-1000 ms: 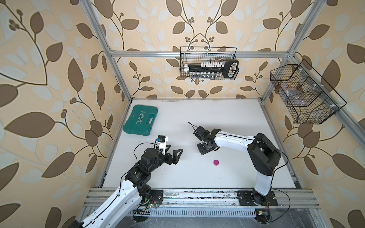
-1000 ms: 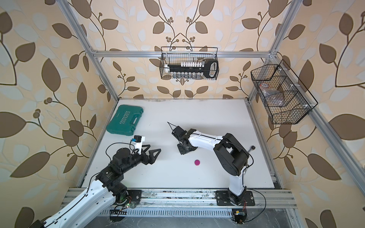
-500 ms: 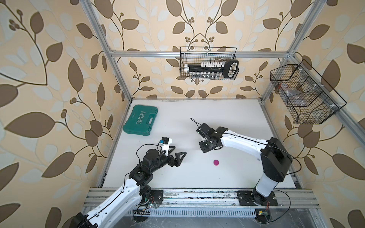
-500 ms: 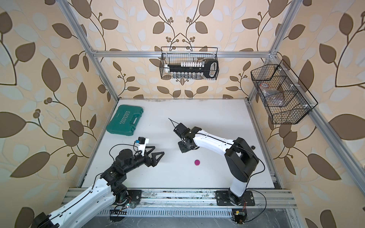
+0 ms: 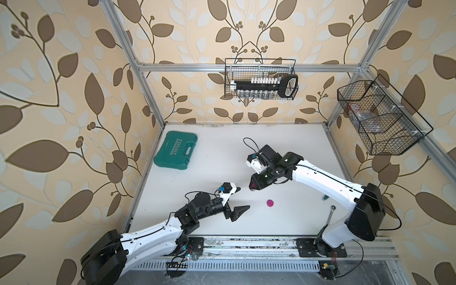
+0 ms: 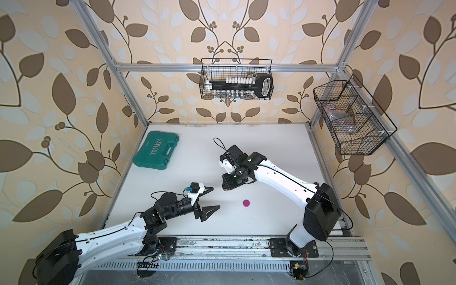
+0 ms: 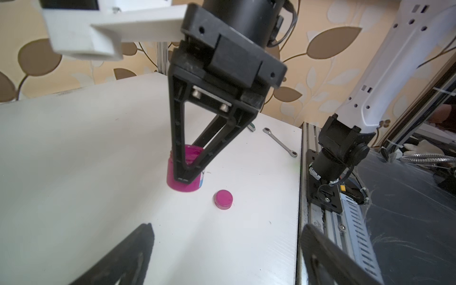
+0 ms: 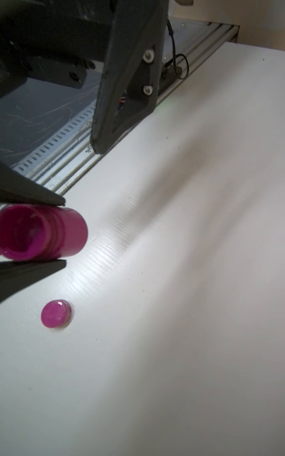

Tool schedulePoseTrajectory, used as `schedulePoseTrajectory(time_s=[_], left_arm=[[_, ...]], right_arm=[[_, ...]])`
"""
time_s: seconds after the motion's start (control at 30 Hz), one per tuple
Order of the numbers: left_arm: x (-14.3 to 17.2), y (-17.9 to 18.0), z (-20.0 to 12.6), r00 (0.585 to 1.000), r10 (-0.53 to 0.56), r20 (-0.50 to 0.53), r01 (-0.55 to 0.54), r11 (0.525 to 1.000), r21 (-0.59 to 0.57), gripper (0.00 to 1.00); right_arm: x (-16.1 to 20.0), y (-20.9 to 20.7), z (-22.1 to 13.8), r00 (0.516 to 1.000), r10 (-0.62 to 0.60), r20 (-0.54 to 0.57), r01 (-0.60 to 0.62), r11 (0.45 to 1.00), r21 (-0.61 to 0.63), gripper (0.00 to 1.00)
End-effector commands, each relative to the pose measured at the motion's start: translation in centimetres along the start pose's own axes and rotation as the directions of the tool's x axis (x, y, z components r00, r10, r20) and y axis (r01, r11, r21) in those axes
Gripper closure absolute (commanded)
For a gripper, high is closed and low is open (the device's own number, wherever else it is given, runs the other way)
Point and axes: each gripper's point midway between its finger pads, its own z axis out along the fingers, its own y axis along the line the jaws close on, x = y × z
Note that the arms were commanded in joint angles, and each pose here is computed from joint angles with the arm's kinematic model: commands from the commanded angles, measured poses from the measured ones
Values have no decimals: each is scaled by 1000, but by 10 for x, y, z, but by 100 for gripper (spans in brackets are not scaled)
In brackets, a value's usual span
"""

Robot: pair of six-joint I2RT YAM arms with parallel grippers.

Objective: Close the paint jar lid
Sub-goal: Pick up the paint jar from the center of the board.

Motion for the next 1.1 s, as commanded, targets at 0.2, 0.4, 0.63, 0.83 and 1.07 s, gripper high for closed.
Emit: schedulePoseTrajectory(time_s=[0.2, 0.4, 0.63, 0.83, 1.07], left_arm=[[-11, 7, 0, 993, 107, 55, -104, 992, -69, 12], [-5, 8, 3, 994, 109, 30, -106, 992, -68, 17], [-5, 7, 4, 994, 109, 31, -107, 992, -65, 23], [-6, 4, 4, 993, 110, 32, -108, 993, -51, 27], [-6, 2, 4, 994, 105, 32, -103, 994, -40, 32]], right_arm=[[14, 56, -19, 999, -49, -18, 44, 980, -193, 70], [20, 59, -22, 999, -42, -19, 37, 977, -209, 70], [21, 62, -15, 999, -37, -30, 29, 973, -228, 70], [20, 61, -8, 999, -32, -38, 23, 974, -225, 71], [22, 57, 4, 997, -27, -69, 12, 979, -202, 71]])
